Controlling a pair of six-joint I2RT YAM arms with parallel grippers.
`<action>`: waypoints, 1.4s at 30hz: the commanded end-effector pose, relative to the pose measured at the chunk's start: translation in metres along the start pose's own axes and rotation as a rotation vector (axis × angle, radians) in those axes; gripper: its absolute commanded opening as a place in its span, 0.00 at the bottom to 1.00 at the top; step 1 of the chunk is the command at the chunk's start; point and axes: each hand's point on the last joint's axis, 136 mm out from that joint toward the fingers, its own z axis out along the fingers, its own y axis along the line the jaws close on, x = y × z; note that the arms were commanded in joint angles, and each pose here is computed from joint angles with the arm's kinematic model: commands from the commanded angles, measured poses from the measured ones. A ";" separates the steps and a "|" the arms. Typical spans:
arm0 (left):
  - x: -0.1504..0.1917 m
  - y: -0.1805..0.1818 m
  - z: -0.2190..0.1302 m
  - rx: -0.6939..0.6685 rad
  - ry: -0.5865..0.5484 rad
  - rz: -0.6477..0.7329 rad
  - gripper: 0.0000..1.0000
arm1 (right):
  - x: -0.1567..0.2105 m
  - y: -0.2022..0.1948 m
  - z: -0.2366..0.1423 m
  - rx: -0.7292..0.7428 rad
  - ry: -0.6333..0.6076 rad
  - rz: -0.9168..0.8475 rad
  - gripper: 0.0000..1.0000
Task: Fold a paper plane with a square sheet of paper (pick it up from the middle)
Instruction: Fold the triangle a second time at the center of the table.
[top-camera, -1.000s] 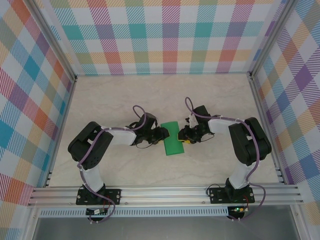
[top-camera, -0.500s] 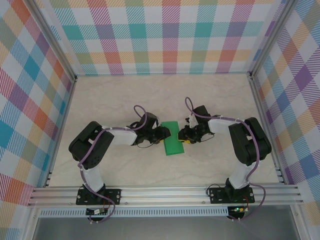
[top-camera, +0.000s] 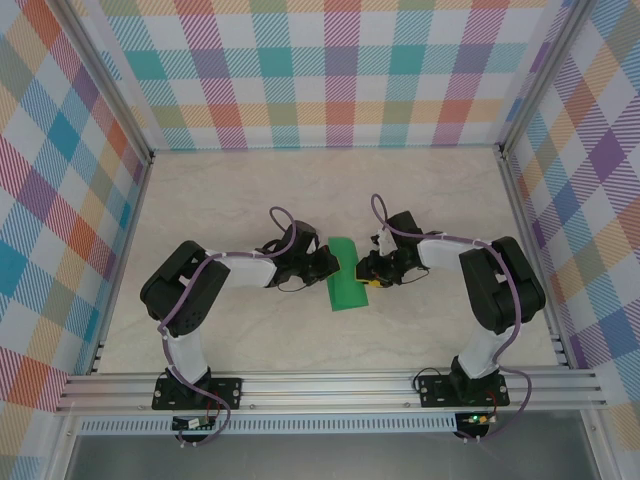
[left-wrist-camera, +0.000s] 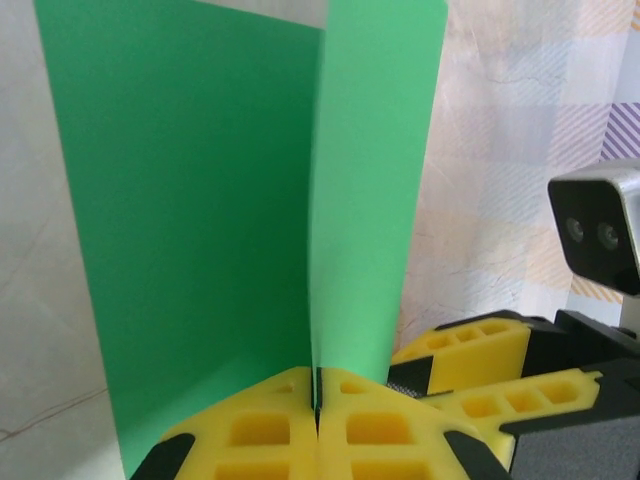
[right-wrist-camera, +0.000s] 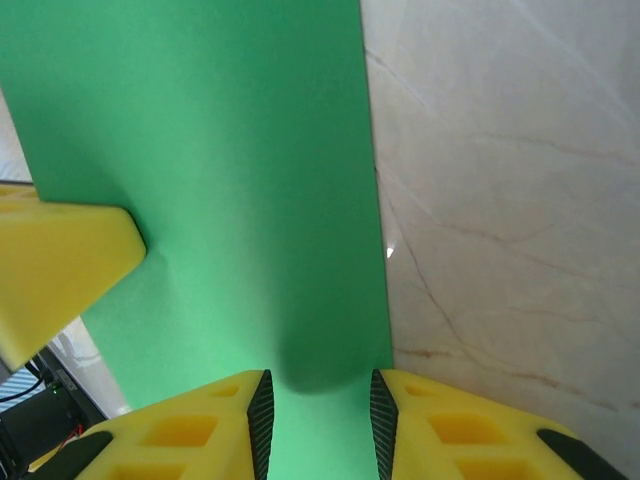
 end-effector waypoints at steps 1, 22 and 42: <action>0.001 -0.001 0.001 -0.025 0.026 0.029 0.04 | 0.004 0.011 -0.012 -0.027 -0.027 -0.016 0.34; 0.008 -0.014 -0.034 -0.004 0.173 0.174 0.00 | 0.021 0.020 -0.062 0.019 -0.208 -0.132 0.49; 0.017 -0.013 -0.006 -0.022 0.204 0.155 0.25 | 0.042 0.026 -0.050 0.018 -0.161 -0.226 0.59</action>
